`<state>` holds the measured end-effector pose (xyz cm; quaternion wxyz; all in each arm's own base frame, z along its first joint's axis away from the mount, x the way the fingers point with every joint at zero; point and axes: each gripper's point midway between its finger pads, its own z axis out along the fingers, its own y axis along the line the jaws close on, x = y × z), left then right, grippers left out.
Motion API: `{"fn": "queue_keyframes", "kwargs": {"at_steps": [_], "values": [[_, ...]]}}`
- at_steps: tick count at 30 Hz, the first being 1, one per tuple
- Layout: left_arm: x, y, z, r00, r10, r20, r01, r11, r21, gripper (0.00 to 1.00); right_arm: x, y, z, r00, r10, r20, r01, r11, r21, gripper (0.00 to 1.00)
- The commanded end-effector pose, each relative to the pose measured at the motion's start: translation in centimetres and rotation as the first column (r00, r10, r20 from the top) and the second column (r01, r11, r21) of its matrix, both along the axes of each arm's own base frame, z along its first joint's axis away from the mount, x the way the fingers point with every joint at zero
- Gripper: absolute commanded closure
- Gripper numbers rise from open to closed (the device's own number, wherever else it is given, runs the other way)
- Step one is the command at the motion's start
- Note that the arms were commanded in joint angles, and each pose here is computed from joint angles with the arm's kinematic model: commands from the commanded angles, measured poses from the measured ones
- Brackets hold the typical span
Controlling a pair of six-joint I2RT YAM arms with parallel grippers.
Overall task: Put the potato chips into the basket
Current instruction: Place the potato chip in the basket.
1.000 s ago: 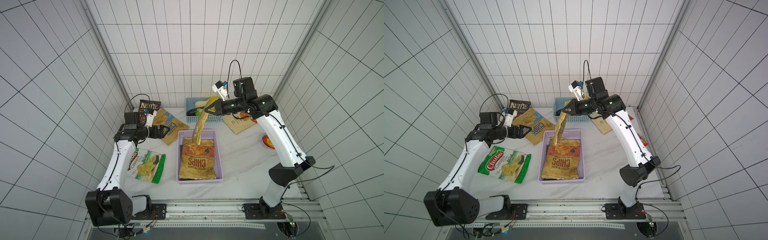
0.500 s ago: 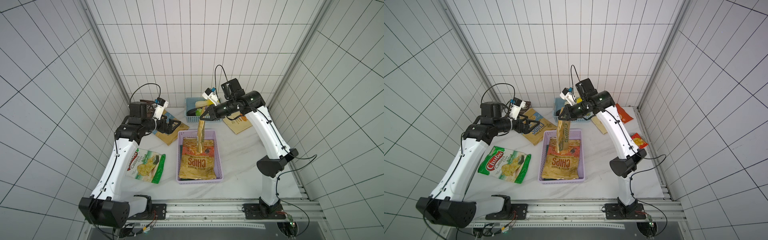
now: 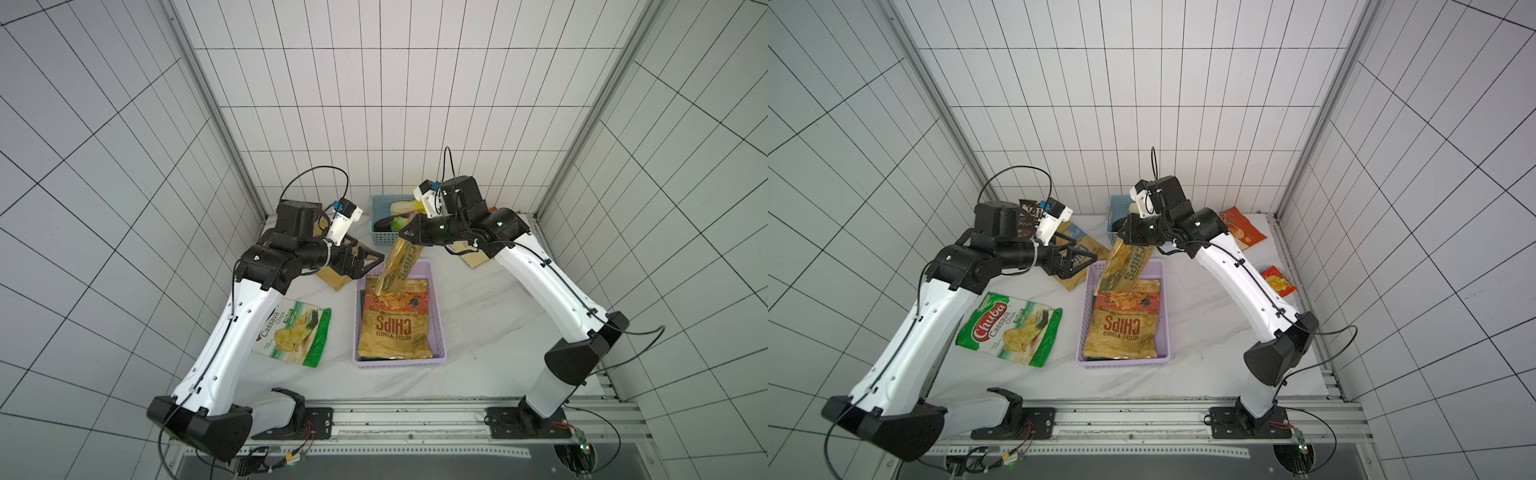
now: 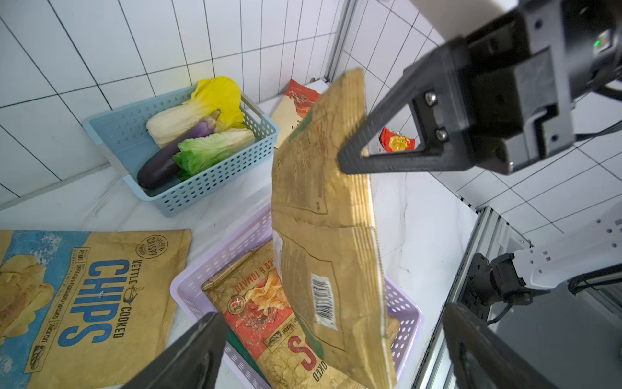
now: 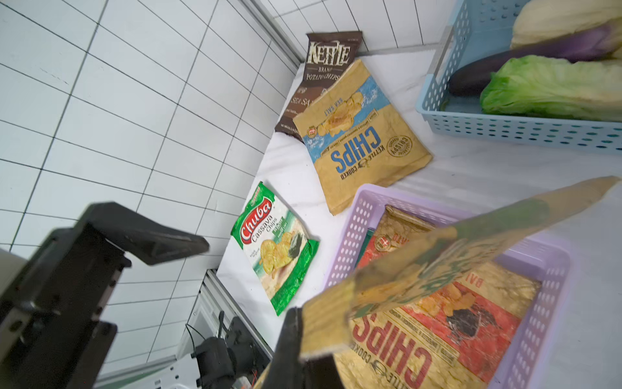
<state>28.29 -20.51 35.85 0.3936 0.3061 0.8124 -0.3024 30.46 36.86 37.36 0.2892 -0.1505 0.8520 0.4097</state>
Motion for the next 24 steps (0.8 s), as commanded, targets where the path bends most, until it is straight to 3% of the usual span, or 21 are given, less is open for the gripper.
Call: {"fn": "queue_keyframes", "kwargs": {"at_steps": [1, 7, 12, 14, 22, 24], "values": [[0.0, 0.2, -1.5, 0.998, 0.048, 0.048, -0.054, 0.989, 0.140, 0.02, 1.6, 0.4, 4.6, 0.987, -0.147, 0.068, 0.132, 0.974, 0.184, 1.00], [1.2, 0.2, -3.1, 0.989, 0.113, 0.092, -0.133, 0.961, 0.241, 0.05, 1.8, 0.2, 5.2, 0.978, -0.200, 0.058, 0.184, 0.961, 0.207, 1.00], [2.7, 1.6, -3.8, 0.969, 0.204, 0.143, -0.238, 0.927, 0.290, 0.18, 1.8, -0.2, 5.5, 0.974, -0.219, 0.061, 0.201, 0.956, 0.214, 1.00], [3.0, 2.1, -4.1, 0.963, 0.221, 0.155, -0.260, 0.914, 0.312, 0.30, 1.7, -0.2, 5.6, 0.975, -0.213, 0.061, 0.195, 0.956, 0.218, 1.00], [4.0, 3.3, -4.4, 0.940, 0.274, 0.203, -0.330, 0.877, 0.348, 0.95, 1.3, -0.5, 5.4, 0.976, -0.210, 0.057, 0.192, 0.955, 0.228, 1.00], [4.4, 3.7, -4.3, 0.930, 0.301, 0.212, -0.361, 0.862, 0.356, 1.00, 1.2, -0.7, 5.3, 0.975, -0.214, 0.056, 0.197, 0.954, 0.226, 1.00]]}}
